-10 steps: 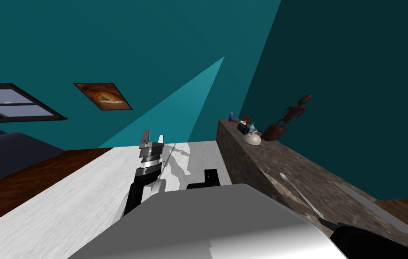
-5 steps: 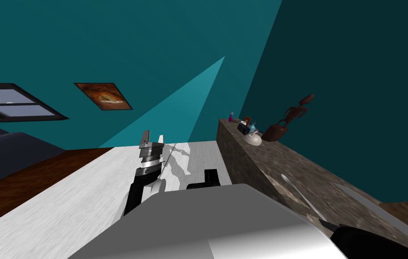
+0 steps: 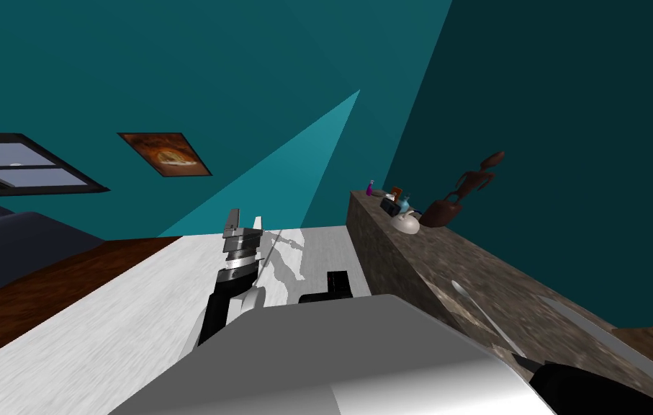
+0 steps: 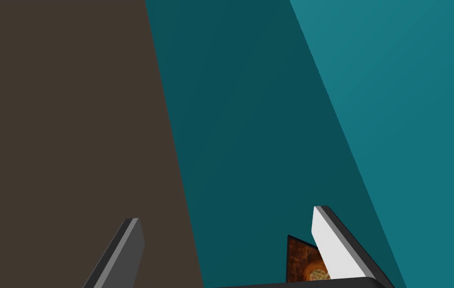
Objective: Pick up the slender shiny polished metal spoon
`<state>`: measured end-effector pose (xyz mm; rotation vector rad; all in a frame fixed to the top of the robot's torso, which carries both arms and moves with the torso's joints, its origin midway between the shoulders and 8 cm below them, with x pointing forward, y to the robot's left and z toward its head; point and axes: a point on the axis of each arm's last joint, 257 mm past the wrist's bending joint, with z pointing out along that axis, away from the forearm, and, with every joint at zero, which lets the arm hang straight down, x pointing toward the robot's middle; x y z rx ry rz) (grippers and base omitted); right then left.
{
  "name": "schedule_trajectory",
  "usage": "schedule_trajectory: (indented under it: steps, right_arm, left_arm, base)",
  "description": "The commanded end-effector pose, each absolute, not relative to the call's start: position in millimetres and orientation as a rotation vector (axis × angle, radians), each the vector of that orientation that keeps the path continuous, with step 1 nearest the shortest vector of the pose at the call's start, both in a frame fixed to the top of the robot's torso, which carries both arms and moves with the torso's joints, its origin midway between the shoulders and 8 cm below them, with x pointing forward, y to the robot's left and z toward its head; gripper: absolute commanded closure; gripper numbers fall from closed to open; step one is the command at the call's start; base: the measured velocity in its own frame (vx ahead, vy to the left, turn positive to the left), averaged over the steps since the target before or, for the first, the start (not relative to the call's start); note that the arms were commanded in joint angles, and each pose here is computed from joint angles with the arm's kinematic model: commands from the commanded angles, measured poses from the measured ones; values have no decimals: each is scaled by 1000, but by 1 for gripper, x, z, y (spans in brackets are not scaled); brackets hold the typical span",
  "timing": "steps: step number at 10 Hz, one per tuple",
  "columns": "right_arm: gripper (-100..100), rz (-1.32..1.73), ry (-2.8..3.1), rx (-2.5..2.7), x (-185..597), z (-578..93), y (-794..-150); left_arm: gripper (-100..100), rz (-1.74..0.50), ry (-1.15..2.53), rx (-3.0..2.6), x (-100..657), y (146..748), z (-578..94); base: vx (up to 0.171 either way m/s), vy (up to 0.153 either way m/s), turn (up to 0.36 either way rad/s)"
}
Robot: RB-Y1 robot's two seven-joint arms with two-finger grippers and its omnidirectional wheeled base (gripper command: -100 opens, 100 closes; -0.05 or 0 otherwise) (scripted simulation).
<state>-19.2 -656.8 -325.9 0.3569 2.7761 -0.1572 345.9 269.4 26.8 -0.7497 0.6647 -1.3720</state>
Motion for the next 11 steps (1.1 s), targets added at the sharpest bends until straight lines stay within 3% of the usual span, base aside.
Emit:
schedule_trajectory:
  steps: [1,11]
  right_arm:
    - [-100,-157,2777,356,-19,-326,-657]
    - [-100,-163,2810,331,-27,-327,-655]
  left_arm:
    - [0,-1372,665,-750,346,269,27]
    - [0,-1372,665,-750,346,269,27]
  base:
    - [15,6,-16]
    - [10,-4,12]
